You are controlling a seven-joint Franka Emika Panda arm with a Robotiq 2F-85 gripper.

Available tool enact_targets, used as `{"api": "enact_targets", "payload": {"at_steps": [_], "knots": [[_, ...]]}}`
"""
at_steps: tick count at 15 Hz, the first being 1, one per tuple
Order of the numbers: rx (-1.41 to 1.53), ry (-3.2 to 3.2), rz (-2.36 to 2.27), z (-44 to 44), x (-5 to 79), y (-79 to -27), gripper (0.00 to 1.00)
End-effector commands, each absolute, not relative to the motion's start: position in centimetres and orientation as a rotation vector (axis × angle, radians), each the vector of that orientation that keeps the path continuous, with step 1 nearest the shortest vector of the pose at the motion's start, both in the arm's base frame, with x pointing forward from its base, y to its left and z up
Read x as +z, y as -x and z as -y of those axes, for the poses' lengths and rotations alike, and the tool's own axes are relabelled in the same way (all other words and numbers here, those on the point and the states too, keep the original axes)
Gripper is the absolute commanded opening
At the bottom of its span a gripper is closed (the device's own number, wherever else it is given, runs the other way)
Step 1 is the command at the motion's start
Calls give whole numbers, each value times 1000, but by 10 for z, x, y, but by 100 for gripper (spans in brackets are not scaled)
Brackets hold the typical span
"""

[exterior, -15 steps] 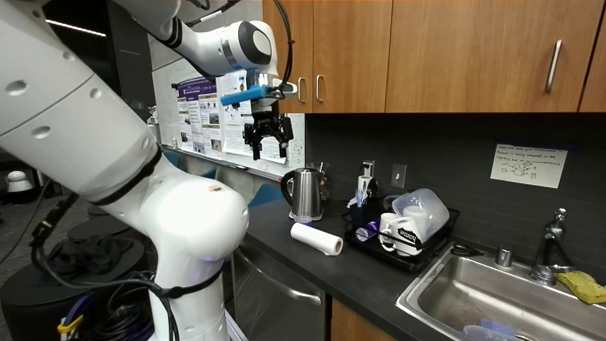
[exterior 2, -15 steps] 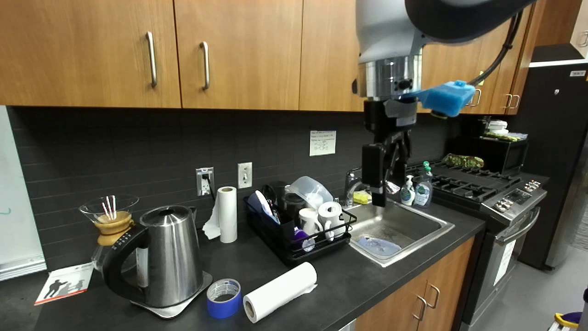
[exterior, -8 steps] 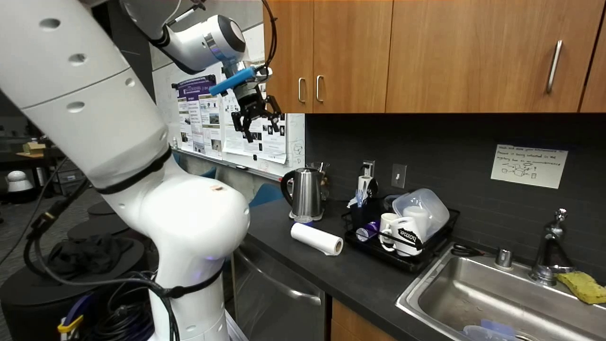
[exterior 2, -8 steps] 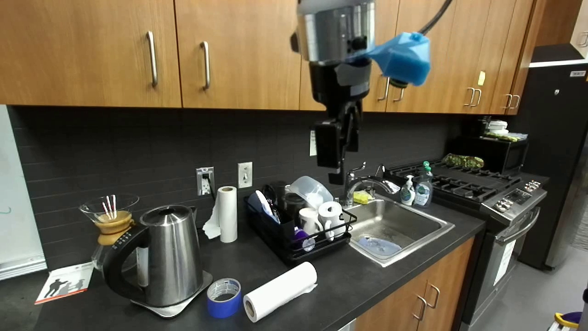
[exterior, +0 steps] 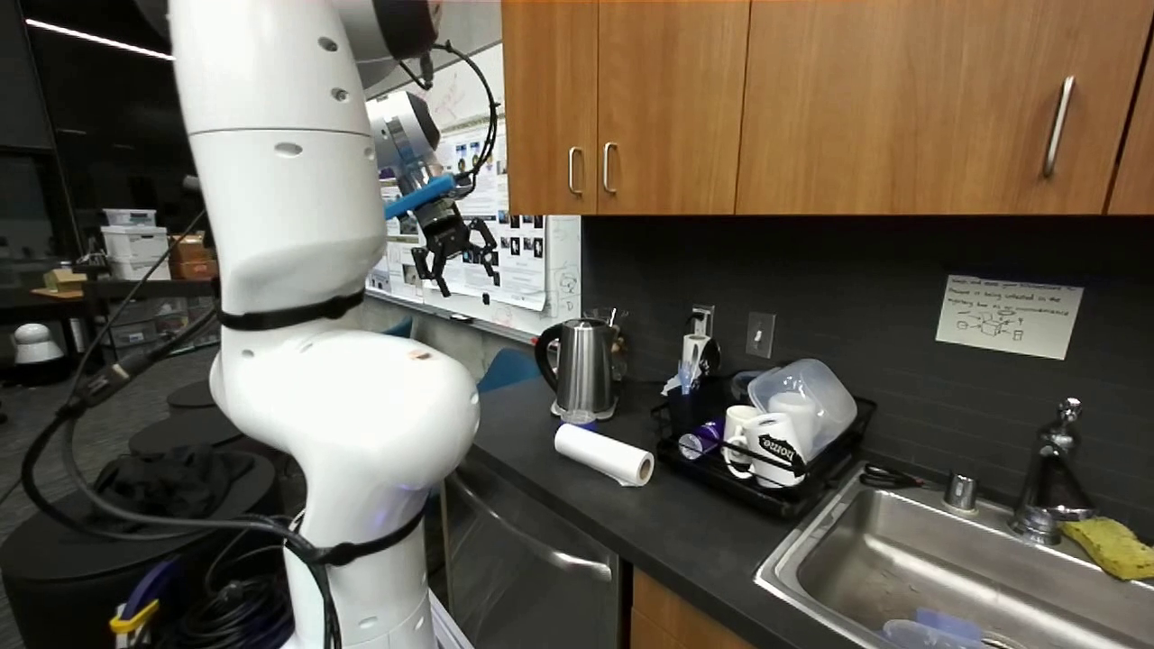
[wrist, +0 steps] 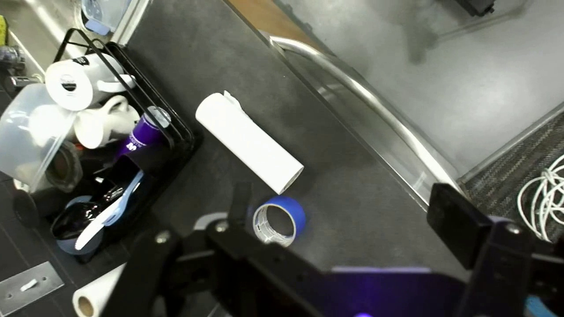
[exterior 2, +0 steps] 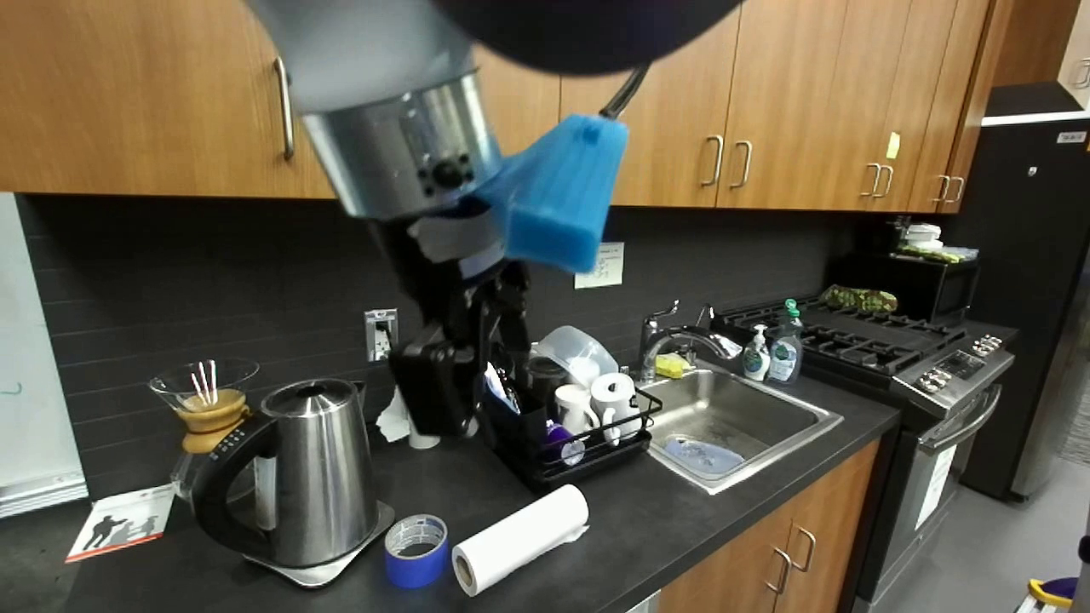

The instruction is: Move the blue tape to the right

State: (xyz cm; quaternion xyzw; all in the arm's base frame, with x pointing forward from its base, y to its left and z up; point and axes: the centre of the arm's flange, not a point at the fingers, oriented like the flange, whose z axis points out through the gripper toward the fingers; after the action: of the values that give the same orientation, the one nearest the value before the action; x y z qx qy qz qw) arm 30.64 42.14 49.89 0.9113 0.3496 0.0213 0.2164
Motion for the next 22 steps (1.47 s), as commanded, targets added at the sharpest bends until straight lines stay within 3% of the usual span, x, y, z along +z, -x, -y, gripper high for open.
{"api": "enact_targets", "payload": {"at_steps": [1,10,22], "knots": [[-14,-2511,-935,-461,452,-345,100],[-216,-2474,-793,-451,366,-403,100],[-177,-2476,-809,-440,357,-398,100]]}}
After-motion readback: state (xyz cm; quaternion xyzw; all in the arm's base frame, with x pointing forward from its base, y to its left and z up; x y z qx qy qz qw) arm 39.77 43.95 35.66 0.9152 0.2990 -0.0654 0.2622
